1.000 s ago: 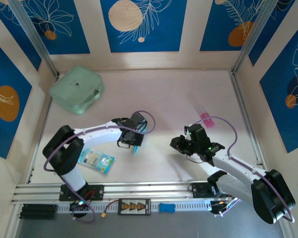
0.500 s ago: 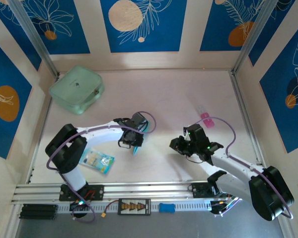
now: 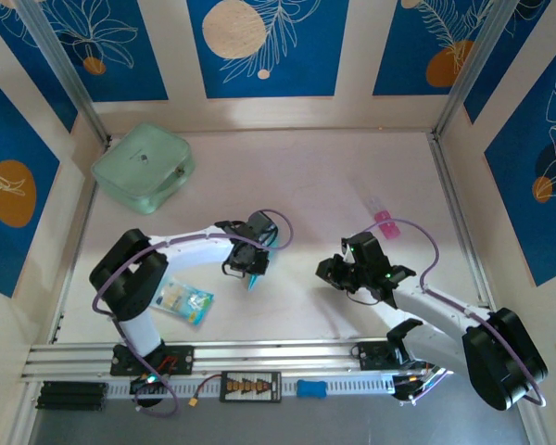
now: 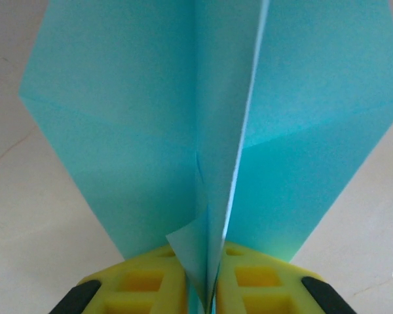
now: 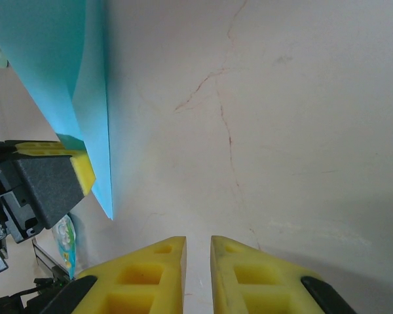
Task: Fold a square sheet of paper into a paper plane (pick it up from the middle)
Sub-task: Move the paper plane to the center of the table.
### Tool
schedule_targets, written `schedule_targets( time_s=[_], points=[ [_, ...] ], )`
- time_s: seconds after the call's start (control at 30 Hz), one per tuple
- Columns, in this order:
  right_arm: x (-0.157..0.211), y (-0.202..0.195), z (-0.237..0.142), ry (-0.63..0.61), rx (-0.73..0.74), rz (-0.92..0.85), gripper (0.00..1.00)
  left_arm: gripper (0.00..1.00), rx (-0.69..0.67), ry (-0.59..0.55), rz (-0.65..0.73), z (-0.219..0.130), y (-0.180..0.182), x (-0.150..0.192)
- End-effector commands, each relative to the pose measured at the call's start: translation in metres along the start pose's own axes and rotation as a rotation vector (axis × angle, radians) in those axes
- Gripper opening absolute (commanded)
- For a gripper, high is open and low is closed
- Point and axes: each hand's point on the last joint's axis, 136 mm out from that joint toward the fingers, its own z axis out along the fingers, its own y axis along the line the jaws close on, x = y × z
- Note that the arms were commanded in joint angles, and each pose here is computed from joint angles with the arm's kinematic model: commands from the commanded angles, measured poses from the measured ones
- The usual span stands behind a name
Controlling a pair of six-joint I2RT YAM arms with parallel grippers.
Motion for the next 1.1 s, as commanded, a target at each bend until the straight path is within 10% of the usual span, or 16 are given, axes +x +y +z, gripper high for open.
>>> schedule_targets(
  time_s=[0.0,1.07],
  points=[
    [0.002,0.007,0.001,0.019,-0.023,0.0,0.19,0.18,0.015,0.018,0.021,0.0,-0.008,0.0],
    [0.01,0.021,-0.009,0.049,-0.09,-0.124,0.21,0.45,-0.179,0.055,-0.251,0.022,-0.024,0.019]
  ],
)
